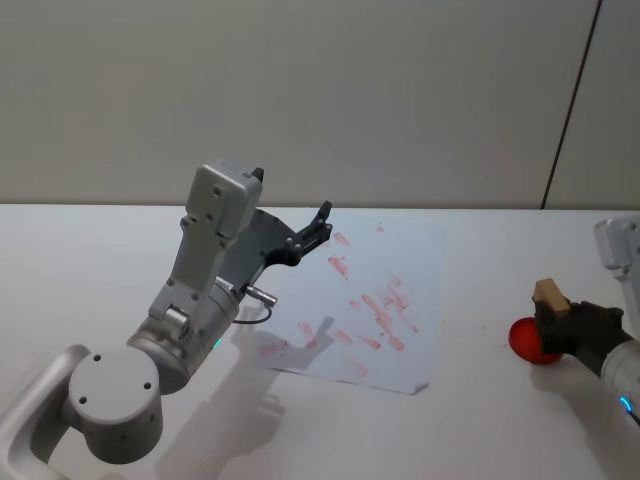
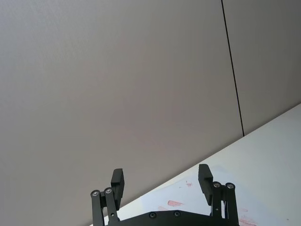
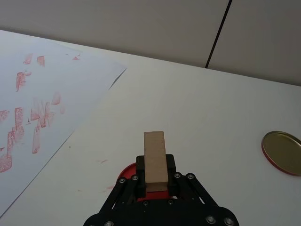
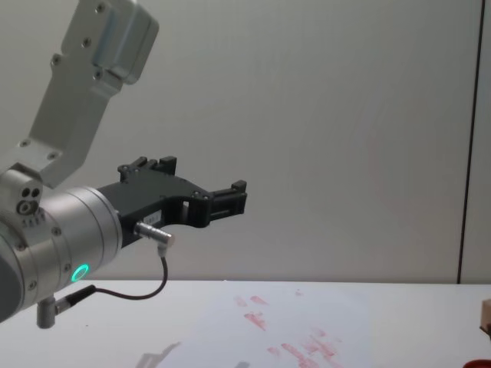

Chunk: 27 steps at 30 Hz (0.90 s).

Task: Use the one hand to pick up the stamp and affix it onto the A4 paper.

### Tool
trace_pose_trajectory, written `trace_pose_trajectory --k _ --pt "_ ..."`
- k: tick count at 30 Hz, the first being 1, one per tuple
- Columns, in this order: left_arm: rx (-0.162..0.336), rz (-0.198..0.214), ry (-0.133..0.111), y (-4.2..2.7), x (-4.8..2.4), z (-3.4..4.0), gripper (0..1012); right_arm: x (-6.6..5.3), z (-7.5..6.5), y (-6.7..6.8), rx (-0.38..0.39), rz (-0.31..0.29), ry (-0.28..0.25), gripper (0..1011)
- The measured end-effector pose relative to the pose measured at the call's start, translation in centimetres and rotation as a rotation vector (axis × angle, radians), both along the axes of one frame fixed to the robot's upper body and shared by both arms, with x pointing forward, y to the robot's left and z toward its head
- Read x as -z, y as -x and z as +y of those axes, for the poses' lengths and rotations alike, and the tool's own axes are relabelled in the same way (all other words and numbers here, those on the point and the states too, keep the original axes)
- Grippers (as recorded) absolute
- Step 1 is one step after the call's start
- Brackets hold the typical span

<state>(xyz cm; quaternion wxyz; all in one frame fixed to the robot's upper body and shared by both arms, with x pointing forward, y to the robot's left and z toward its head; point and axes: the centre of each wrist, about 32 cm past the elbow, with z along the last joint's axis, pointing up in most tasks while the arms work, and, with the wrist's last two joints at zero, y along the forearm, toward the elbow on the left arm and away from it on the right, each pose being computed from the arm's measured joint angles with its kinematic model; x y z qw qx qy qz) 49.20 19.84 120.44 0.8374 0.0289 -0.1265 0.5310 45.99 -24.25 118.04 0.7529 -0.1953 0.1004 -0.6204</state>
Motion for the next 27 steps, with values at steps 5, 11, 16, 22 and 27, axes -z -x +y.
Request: trace_pose_trajectory --k 5,11,16,22,27 --pt "0.000 0.000 0.000 0.00 0.00 0.00 1003 0.07 -0.03 0.01 0.003 0.008 0.002 220" --pt "0.000 0.000 0.000 0.00 0.00 0.00 1003 0.15 -0.04 0.22 0.006 0.018 0.001 221" --pt "0.000 0.000 0.000 0.00 0.00 0.00 1003 0.10 0.01 0.45 0.007 0.024 -0.004 221" --pt "0.000 0.000 0.000 0.00 0.00 0.00 1003 0.07 0.06 0.64 0.007 0.030 -0.008 253" --pt "0.000 0.000 0.000 0.00 0.00 0.00 1003 0.06 0.08 0.74 0.007 0.032 -0.010 393"
